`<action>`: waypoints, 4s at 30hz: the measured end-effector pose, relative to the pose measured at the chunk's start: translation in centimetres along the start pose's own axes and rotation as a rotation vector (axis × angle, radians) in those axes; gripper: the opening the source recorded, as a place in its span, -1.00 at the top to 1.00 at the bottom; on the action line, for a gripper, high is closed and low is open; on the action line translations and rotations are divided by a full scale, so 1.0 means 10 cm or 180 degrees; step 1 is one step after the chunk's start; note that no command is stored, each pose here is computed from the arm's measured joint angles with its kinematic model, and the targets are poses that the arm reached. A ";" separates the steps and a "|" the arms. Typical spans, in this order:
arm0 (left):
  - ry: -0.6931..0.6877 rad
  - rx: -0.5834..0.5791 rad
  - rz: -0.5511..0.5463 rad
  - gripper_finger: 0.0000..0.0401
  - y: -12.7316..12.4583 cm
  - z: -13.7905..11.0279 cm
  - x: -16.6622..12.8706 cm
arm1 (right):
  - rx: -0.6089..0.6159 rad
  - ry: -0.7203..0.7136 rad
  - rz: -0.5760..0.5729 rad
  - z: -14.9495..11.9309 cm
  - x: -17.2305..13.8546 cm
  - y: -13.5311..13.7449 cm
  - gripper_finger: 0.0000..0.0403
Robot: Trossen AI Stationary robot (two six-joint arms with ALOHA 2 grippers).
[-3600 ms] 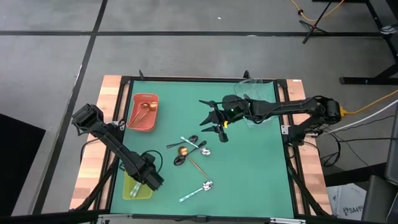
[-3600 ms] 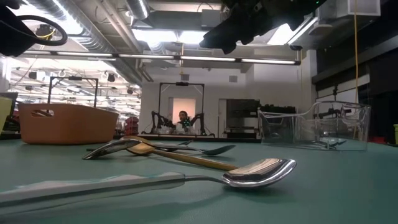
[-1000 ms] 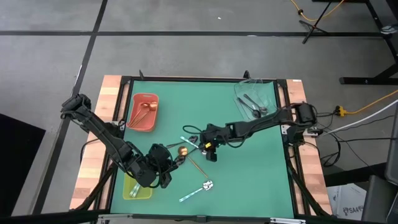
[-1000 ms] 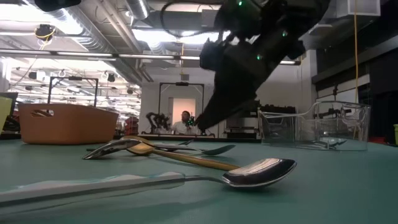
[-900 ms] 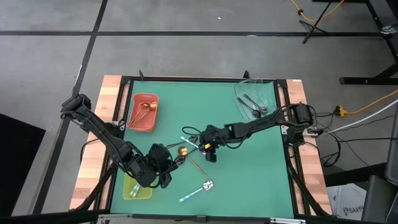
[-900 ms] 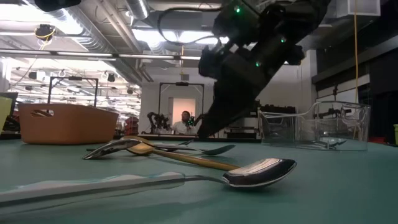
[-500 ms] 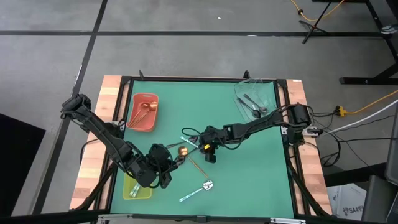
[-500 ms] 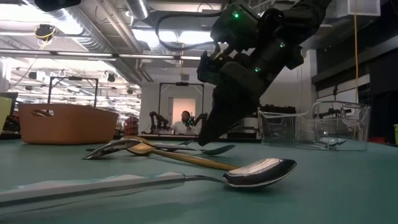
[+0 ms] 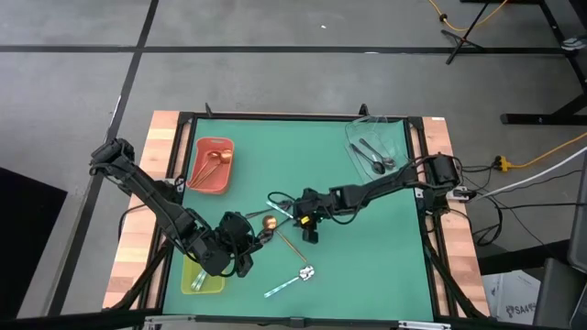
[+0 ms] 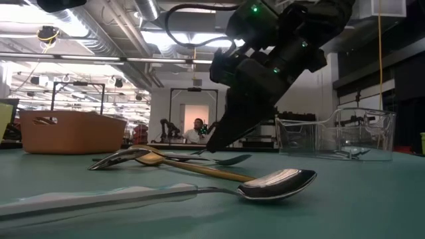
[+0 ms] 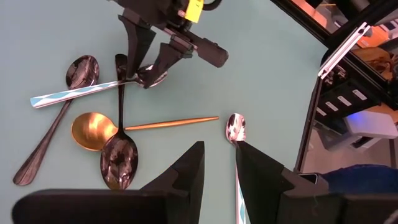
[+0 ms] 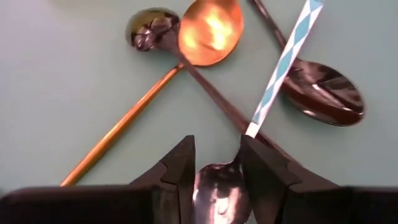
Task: Sort silverware by color (type)
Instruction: Put the blue patterned spoon into the yellow bin
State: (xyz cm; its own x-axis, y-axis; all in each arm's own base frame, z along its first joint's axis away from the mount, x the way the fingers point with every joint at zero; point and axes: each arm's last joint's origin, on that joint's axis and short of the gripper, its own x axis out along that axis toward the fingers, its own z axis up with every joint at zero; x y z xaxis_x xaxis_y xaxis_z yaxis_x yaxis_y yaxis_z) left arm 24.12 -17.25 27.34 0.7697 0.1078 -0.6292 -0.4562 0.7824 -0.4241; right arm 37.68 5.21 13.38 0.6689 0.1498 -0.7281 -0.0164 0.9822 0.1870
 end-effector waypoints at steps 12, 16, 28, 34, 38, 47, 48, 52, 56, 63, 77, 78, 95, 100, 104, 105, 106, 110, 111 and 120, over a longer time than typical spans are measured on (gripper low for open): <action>0.0000 -0.0001 0.0000 0.57 0.00 0.00 0.00 | 0.0008 0.0069 -0.0102 -0.02 0.00 -0.02 0.43; 0.0001 0.0000 0.0000 0.57 0.00 0.00 0.00 | 0.0008 0.0072 -0.0088 -0.02 0.00 -0.02 0.43; 0.0001 0.0001 0.0002 0.57 0.00 0.00 0.00 | 0.0009 0.0121 -0.0141 -0.07 0.08 -0.04 0.43; 0.0009 0.0015 0.0021 0.57 0.01 0.00 0.00 | 0.0011 0.0139 -0.0133 -0.12 0.18 -0.05 0.43; 0.0006 0.0013 0.0033 0.57 0.01 0.00 0.01 | 0.0011 0.0122 -0.0125 -0.12 0.19 -0.05 0.43; 0.0005 0.0009 0.0036 0.57 0.01 0.00 0.01 | 0.0150 0.0102 -0.0218 -0.13 0.19 -0.06 0.43; 0.0005 0.0011 0.0036 0.57 0.01 0.00 0.01 | 0.0164 0.0103 -0.0224 -0.13 0.19 -0.06 0.43; 0.0005 0.0011 0.0037 0.57 0.01 0.00 0.01 | 0.0167 0.0102 -0.0240 -0.13 0.20 -0.06 0.43; 0.0005 0.0011 0.0037 0.57 0.01 0.00 0.01 | 0.0174 0.0105 -0.0250 -0.13 0.20 -0.07 0.46; 0.0005 0.0011 0.0037 0.57 0.01 0.00 0.01 | 0.0183 0.0104 -0.0284 -0.13 0.20 -0.07 0.78; 0.0006 0.0012 0.0038 0.57 0.01 0.00 0.01 | 0.0049 0.0129 -0.0229 -0.14 0.20 -0.07 0.95; 0.0005 0.0011 0.0038 0.57 0.01 0.00 0.01 | -0.0011 0.0139 -0.0187 -0.14 0.20 -0.07 0.97; 0.0032 0.0004 0.0025 0.57 0.01 0.00 0.01 | -0.0279 0.0124 -0.0088 -0.12 0.18 -0.05 1.00; 0.0038 0.0000 0.0026 0.57 0.01 0.00 0.01 | -0.0287 0.0084 -0.0069 -0.10 0.16 -0.05 1.00; 0.0040 0.0000 0.0024 0.57 0.01 0.00 0.01 | -0.0302 0.0039 -0.0033 -0.09 0.16 -0.04 1.00; 0.0040 0.0001 0.0024 0.57 0.01 0.00 0.01 | -0.0319 0.0036 -0.0031 -0.09 0.16 -0.04 1.00; 0.0040 0.0000 0.0024 0.57 0.01 0.00 0.01 | -0.0345 0.0034 -0.0030 -0.09 0.16 -0.04 1.00; 0.0040 0.0000 0.0024 0.57 0.01 0.00 0.01 | -0.0363 0.0016 -0.0025 -0.08 0.15 -0.04 1.00; 0.0039 -0.0001 0.0023 0.57 0.01 0.00 0.01 | -0.0364 0.0011 -0.0024 -0.08 0.15 -0.04 1.00; 0.0040 0.0003 0.0024 0.57 0.01 0.00 0.01 | -0.0369 -0.0090 -0.0006 0.00 0.08 -0.01 1.00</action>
State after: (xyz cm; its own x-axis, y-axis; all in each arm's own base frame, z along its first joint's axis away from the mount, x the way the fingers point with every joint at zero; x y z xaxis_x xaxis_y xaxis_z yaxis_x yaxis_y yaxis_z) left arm 24.13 -17.12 27.25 0.7607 0.1060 -0.6404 -0.4614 0.7822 -0.4186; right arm 38.19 5.19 12.77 0.6896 0.1462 -0.7093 -0.0998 0.9893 0.1068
